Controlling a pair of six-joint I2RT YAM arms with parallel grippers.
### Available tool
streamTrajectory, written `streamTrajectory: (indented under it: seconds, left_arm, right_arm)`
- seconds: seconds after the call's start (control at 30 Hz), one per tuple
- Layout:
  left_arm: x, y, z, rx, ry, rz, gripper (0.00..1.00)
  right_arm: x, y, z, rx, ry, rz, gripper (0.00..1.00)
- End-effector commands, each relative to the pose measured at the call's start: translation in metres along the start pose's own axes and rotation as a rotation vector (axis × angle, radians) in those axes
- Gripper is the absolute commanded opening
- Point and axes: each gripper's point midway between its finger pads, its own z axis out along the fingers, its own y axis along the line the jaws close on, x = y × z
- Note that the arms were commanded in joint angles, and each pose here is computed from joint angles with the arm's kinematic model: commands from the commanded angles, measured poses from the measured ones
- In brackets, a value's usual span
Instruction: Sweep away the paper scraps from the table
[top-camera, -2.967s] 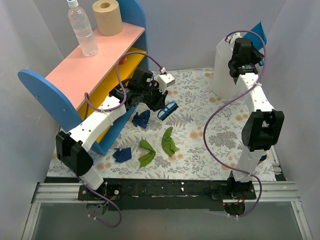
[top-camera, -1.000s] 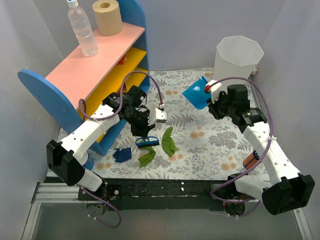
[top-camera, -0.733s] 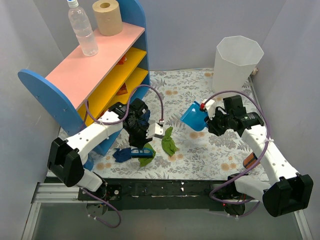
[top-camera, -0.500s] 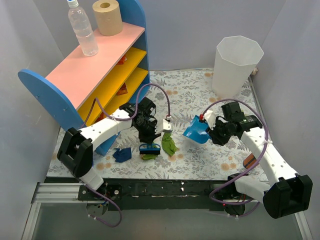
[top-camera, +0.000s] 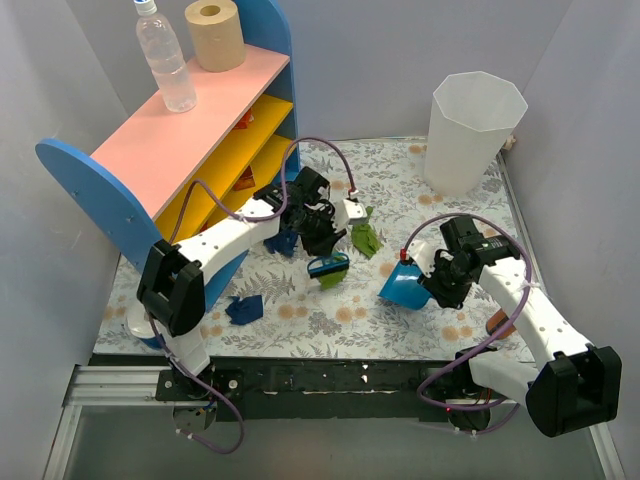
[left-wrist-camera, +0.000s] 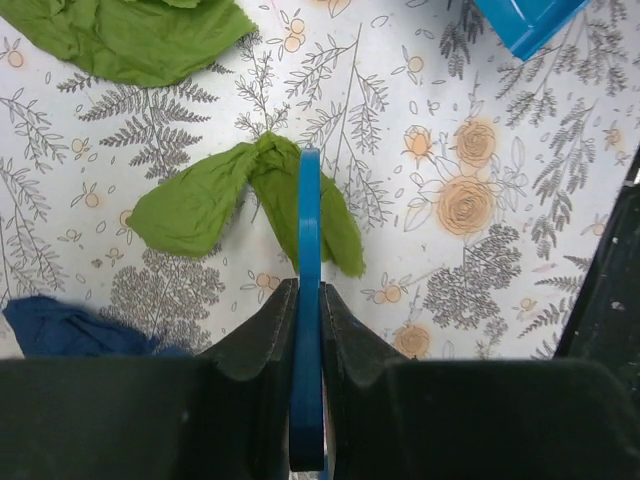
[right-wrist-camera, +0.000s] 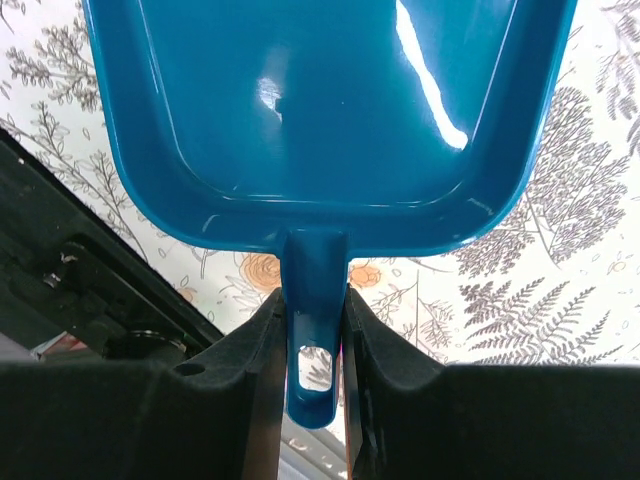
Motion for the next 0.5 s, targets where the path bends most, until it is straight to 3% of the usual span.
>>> streamTrajectory:
  seconds: [0.0, 0.2, 0.33, 0.47]
  left_arm:
    - [-0.019, -0.014, -0.054, -0.084, -0.098, -0.007, 0.00]
    - [-0.016, 0.023, -0.077, -0.363, -0.097, -0.128, 0.00]
    - [0.005, 0.077, -0.099, -0.684, 0.003, -0.143, 0.00]
    - [0.022, 0.109, -0.110, -0.856, 0.089, -0.132, 0.00]
  right_arm:
    - [0.021, 0.010, 0.000, -0.036, 0.090, -0.001, 0.01]
    - [0.035, 0.007, 0.010, 0.004, 0.152, 0.077, 0.01]
    - [0.044, 0.003, 0.014, 0.012, 0.220, 0.099, 0.01]
    - [0.043, -0.003, 0.015, 0.019, 0.244, 0.099, 0.01]
